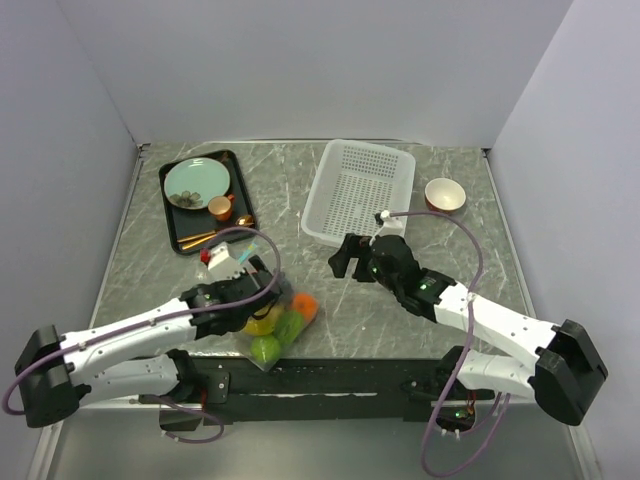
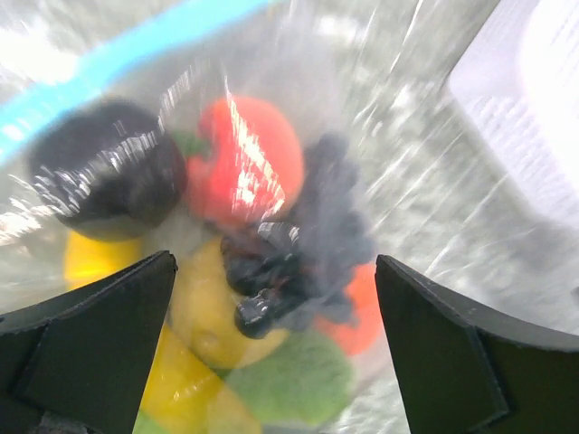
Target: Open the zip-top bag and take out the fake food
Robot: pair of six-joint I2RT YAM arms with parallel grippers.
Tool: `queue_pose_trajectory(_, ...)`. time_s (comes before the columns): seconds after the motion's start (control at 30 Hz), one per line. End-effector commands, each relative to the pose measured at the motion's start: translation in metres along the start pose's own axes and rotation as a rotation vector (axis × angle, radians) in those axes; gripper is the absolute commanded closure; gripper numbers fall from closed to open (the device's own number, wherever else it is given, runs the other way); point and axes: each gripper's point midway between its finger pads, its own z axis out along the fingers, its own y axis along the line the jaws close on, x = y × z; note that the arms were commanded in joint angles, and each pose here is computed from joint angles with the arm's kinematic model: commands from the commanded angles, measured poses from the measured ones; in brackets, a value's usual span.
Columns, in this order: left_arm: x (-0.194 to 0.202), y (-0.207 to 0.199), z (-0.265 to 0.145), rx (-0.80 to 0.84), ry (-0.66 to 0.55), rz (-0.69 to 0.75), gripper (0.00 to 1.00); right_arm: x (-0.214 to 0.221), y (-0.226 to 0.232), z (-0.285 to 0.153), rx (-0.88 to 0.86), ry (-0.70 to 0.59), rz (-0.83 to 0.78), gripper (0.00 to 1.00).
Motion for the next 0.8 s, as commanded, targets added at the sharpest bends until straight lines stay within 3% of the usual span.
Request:
queue_pose_trajectory(0.0, -0.066, 0.001, -0.025, -0.036, -0.146, -0.091, 0.02, -0.011, 0.038, -0.001, -0.135, 0.022, -0.011, 0.0)
queue_pose_trajectory(0.1, -0.099, 0.014, -0.02, -0.069, -0.193, -0.118, 0.05, 0.0, 0.059, 0.001, -0.209, 0.057, -0.024, 0.02)
queue_pose_trajectory(0.13, -0.106, 0.02, -0.018, -0.074, -0.2, -0.064, 0.07, 0.01, 0.066, 0.003, -0.227, 0.084, -0.038, 0.07)
queue_pose_trajectory(0.17, -0.129, 0.017, -0.012, -0.055, -0.252, -0.124, 0.09, 0.014, 0.071, 0.003, -0.243, 0.098, -0.043, 0.1)
queue_pose_trajectory(0.3, -0.148, 0.033, 0.014, -0.05, -0.209, -0.091, 0.26, 0.04, 0.089, 0.009, -0.295, 0.178, -0.076, 0.2)
queue_pose_trajectory(0.53, -0.143, 0.042, 0.063, -0.02, -0.057, -0.055, 0.48, 0.08, 0.102, 0.008, -0.348, 0.269, -0.145, 0.33)
queue_pose_trajectory(0.7, -0.119, 0.047, 0.086, -0.006, 0.033, -0.047, 0.48, 0.112, 0.085, 0.018, -0.268, 0.342, -0.177, 0.43)
queue_pose_trajectory(0.77, -0.117, 0.045, 0.089, 0.007, 0.04, -0.041, 0.48, 0.12, 0.073, 0.022, -0.228, 0.358, -0.183, 0.53)
